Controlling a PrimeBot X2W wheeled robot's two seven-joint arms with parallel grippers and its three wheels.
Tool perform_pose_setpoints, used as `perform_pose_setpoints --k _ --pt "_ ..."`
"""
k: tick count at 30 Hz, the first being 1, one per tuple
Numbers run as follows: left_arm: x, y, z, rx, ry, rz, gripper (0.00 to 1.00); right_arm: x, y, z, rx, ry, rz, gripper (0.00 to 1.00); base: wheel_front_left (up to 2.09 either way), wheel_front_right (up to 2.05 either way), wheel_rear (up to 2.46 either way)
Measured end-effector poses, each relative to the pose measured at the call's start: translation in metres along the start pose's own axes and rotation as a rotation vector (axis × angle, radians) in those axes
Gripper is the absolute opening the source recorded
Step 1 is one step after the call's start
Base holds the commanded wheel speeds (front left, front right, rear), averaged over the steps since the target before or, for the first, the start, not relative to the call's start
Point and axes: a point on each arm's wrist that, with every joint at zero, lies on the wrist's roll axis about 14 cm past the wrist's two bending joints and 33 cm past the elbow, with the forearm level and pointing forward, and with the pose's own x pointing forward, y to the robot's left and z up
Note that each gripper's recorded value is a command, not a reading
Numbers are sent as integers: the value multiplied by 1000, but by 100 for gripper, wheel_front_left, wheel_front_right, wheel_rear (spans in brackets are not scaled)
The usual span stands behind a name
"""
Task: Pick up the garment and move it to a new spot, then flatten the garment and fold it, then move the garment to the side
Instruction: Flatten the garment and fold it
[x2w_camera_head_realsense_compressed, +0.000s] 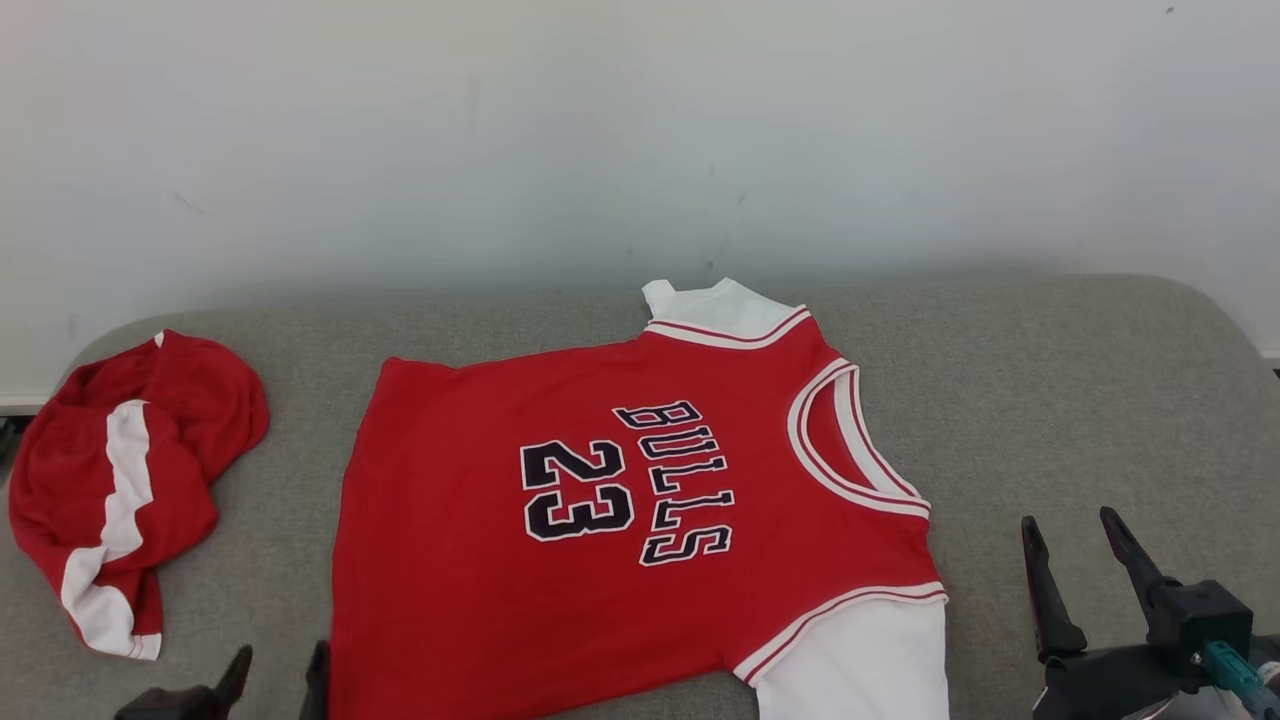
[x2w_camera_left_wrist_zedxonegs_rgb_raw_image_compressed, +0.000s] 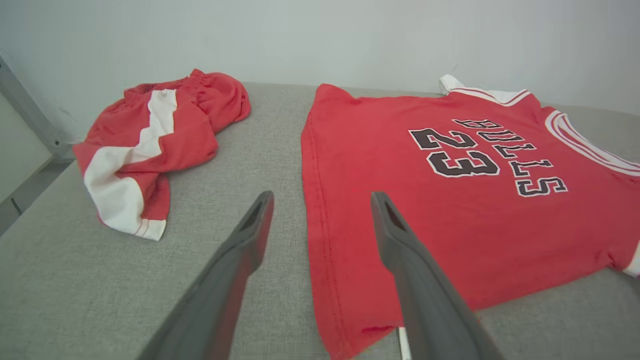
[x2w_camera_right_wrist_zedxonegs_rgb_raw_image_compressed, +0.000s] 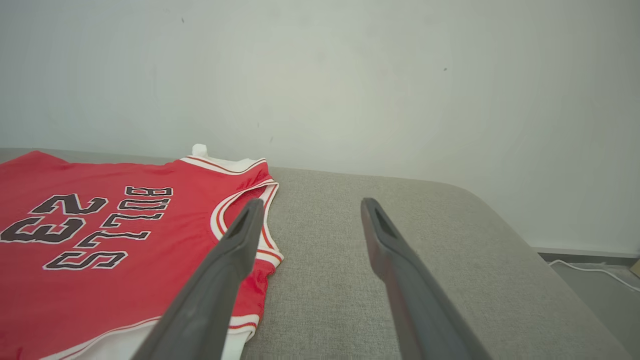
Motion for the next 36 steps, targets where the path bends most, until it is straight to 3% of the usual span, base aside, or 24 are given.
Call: perform_pose_setpoints --k 10,15,32,33,35,36 --pt "-20 -26 -57 -68 295 -125 100 -1 5 -6 3 25 15 100 0 0 0" --pt "-28 -15 -92 -103 474 -110 100 0 8 -14 2 58 25 100 0 0 0" --pt "-16 -24 -107 -163 577 -139 99 3 7 -25 -9 124 40 100 0 0 0" --pt "-16 -25 -108 -165 580 -139 42 3 9 -27 -5 134 47 100 0 0 0" --pt "-15 -27 -111 -165 591 -143 0 2 14 -32 20 164 69 100 0 0 0" --pt "-15 -29 -112 -166 596 -150 0 1 19 -35 44 183 82 100 0 0 0"
